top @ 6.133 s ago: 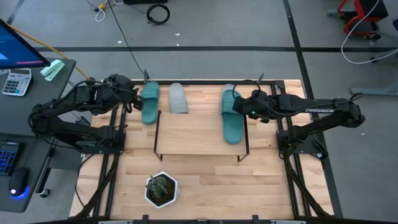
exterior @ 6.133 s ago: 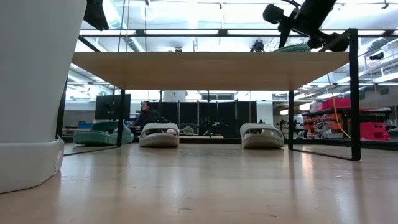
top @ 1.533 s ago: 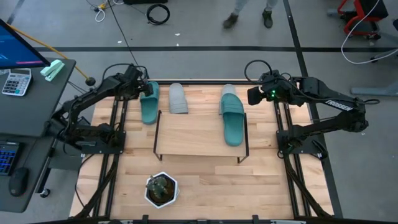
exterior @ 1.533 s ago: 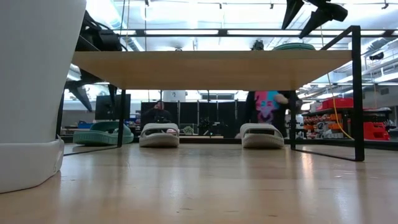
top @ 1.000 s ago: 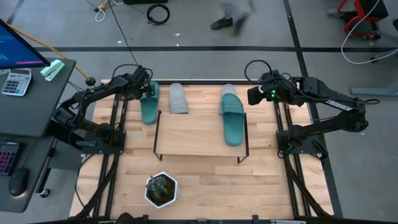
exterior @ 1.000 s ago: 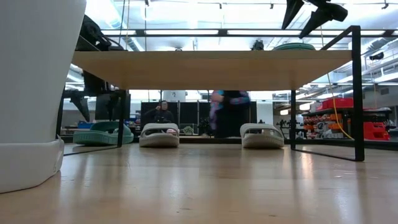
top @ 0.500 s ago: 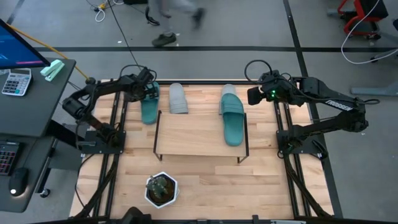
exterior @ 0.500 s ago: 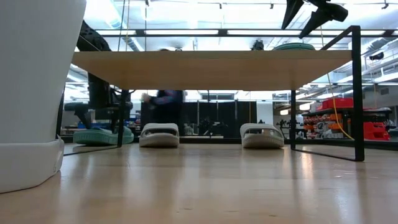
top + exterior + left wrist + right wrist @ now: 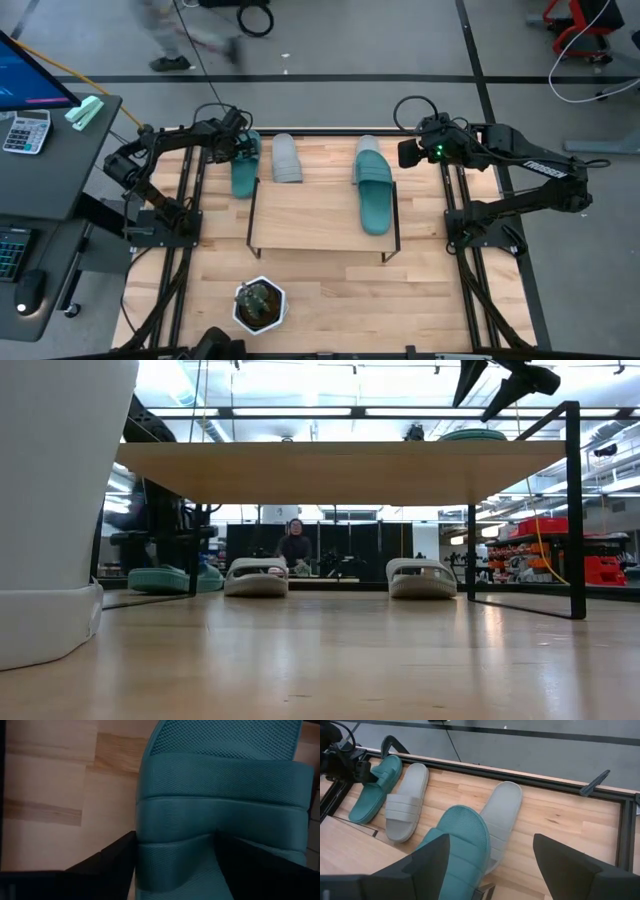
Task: Pick and place slides into the shelf
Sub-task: Put the green slide on the shelf
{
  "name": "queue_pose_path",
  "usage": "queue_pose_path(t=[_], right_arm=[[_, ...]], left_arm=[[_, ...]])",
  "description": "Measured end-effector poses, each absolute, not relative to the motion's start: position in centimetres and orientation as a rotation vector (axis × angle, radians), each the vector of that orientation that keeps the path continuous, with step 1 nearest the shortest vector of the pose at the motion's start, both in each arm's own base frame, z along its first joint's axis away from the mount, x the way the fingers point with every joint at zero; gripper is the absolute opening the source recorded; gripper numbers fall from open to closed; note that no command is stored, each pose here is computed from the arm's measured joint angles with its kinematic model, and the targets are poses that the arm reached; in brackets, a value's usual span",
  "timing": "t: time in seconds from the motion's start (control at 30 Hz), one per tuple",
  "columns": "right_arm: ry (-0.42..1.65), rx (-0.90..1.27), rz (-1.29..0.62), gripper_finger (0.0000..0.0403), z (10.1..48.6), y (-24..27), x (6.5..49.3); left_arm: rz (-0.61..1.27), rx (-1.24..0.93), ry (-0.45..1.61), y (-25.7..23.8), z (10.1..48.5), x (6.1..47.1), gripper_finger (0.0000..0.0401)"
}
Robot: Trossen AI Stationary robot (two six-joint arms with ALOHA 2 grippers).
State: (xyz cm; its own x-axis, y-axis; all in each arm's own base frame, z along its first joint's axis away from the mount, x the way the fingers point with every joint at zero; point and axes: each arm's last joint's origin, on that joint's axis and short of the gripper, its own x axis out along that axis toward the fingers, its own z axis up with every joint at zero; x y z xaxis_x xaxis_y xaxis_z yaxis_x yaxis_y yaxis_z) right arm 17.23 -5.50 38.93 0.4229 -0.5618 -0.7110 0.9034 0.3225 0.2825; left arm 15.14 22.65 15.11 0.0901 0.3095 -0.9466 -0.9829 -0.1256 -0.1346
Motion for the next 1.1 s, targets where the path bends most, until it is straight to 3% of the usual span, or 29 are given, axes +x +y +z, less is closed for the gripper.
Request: queue_pose_path(t=[0.13,0.43,0.7,1.1], right_arm=[[0.547,0.733,-1.027,0.0293,38.9,-5.5,17.2],[0.542,0.735,-1.034,0.0293,38.9,-5.5,17.2],[0.545,0.727,-1.032,0.0293,38.9,-5.5,17.2],[0.551,0.703,-1.033,0.0293,38.9,-5.5,17.2]], left_arm=[[1.359,-1.114,0.833,22.7,15.1,15.1,0.02],[1.337,-1.052,0.887,22.6,15.1,15.1,0.0034],[1.289,-1.027,0.889,22.0,16.3,14.9,0.0034],[1.314,-0.925,0.577,20.0,23.4,12.3,0.0034]])
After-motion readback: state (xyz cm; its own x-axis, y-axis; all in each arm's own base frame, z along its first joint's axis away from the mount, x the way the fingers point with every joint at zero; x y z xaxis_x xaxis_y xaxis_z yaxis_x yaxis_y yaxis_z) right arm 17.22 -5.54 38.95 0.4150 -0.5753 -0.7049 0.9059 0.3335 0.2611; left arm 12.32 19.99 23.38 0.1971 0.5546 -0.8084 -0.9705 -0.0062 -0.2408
